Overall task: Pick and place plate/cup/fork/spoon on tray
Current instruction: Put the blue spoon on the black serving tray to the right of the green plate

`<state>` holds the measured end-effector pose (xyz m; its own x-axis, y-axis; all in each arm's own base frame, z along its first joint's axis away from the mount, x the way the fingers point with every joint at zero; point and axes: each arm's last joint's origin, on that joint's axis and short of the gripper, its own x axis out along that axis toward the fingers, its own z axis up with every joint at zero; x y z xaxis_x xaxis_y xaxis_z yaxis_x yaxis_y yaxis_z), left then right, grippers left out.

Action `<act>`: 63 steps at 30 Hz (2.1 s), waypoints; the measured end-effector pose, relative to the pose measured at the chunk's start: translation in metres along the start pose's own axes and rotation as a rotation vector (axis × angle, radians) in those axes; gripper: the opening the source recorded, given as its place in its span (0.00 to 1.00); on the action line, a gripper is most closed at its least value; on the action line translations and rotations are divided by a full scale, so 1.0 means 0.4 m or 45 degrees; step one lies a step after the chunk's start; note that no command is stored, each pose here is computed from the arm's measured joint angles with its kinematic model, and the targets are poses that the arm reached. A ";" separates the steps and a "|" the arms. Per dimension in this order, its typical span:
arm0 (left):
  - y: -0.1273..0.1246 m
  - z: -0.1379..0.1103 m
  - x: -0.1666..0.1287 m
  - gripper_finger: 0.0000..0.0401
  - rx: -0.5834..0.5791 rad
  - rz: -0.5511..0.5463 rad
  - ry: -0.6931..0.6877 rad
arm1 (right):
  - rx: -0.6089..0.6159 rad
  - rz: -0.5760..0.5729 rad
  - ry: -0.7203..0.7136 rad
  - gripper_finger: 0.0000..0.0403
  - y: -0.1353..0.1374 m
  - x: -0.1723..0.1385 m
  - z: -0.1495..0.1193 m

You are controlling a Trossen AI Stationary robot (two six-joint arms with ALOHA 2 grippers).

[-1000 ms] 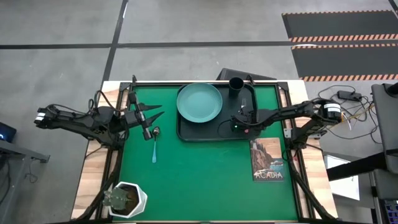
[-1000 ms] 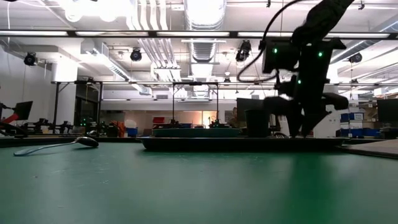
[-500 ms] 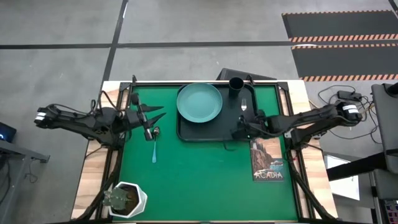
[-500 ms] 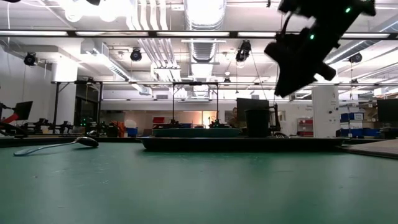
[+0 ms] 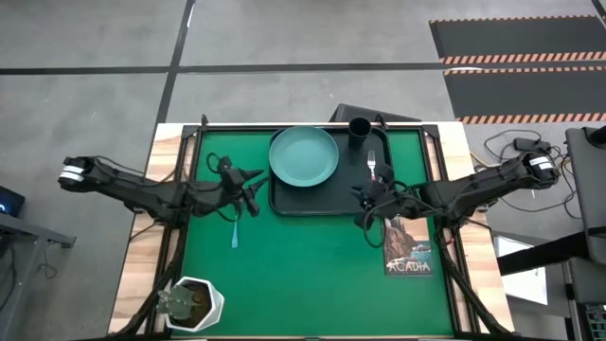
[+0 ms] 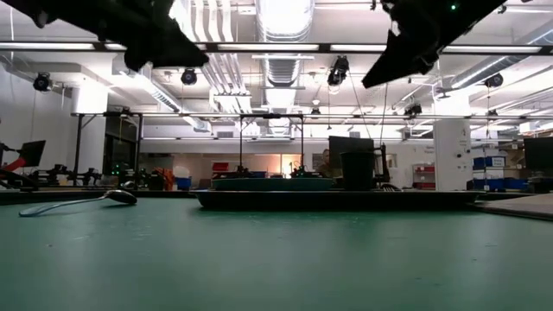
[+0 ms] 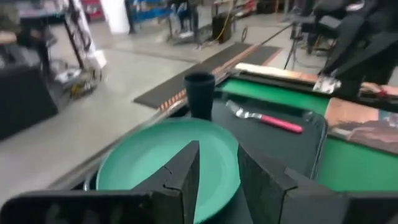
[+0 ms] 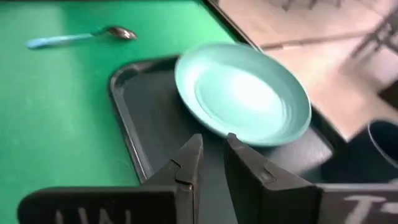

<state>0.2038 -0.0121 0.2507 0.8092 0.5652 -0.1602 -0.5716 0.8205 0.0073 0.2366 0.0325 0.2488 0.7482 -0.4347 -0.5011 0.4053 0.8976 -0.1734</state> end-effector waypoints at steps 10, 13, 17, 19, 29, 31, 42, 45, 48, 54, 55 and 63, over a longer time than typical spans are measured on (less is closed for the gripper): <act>-0.016 -0.021 0.032 0.23 -0.150 0.144 0.348 | -0.087 0.165 -0.308 0.13 -0.024 -0.031 -0.040; 0.002 -0.030 0.029 0.23 -0.248 0.278 0.570 | -0.117 0.157 -0.388 0.13 -0.040 -0.050 -0.044; 0.016 -0.058 0.026 0.23 -0.357 0.459 0.845 | -0.108 0.140 -0.487 0.13 -0.065 -0.088 -0.026; 0.014 -0.074 0.029 0.23 -0.400 0.513 0.975 | -0.087 0.141 -0.530 0.13 -0.077 -0.108 -0.017; -0.018 -0.160 0.052 0.14 -0.420 0.650 1.463 | -0.115 0.146 -0.528 0.13 -0.100 -0.139 -0.025; -0.020 -0.171 0.057 0.13 -0.424 0.684 1.474 | -0.133 0.142 -0.529 0.13 -0.102 -0.141 -0.025; -0.018 -0.207 0.058 0.13 -0.476 0.776 1.487 | -0.216 0.106 -0.554 0.13 -0.106 -0.148 -0.019; -0.020 -0.210 0.061 0.18 -0.494 0.758 1.474 | -0.228 0.102 -0.561 0.13 -0.107 -0.150 -0.016; -0.021 -0.211 0.062 0.24 -0.500 0.753 1.470 | -0.243 0.089 -0.563 0.13 -0.108 -0.151 -0.016; -0.018 -0.225 0.061 0.32 -0.506 0.747 1.461 | -0.239 0.019 -0.558 0.13 -0.114 -0.153 -0.015; -0.019 -0.230 0.062 0.32 -0.513 0.739 1.453 | -0.241 0.018 -0.559 0.13 -0.115 -0.154 -0.015; -0.022 -0.266 0.073 0.32 -0.517 0.735 1.425 | -0.250 0.016 -0.562 0.13 -0.115 -0.155 -0.014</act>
<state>0.2181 -0.0120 0.1411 0.0015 0.2859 -0.9583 -0.9523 0.2930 0.0859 0.1684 0.0185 0.2830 0.9211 -0.3754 -0.1037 0.3200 0.8813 -0.3478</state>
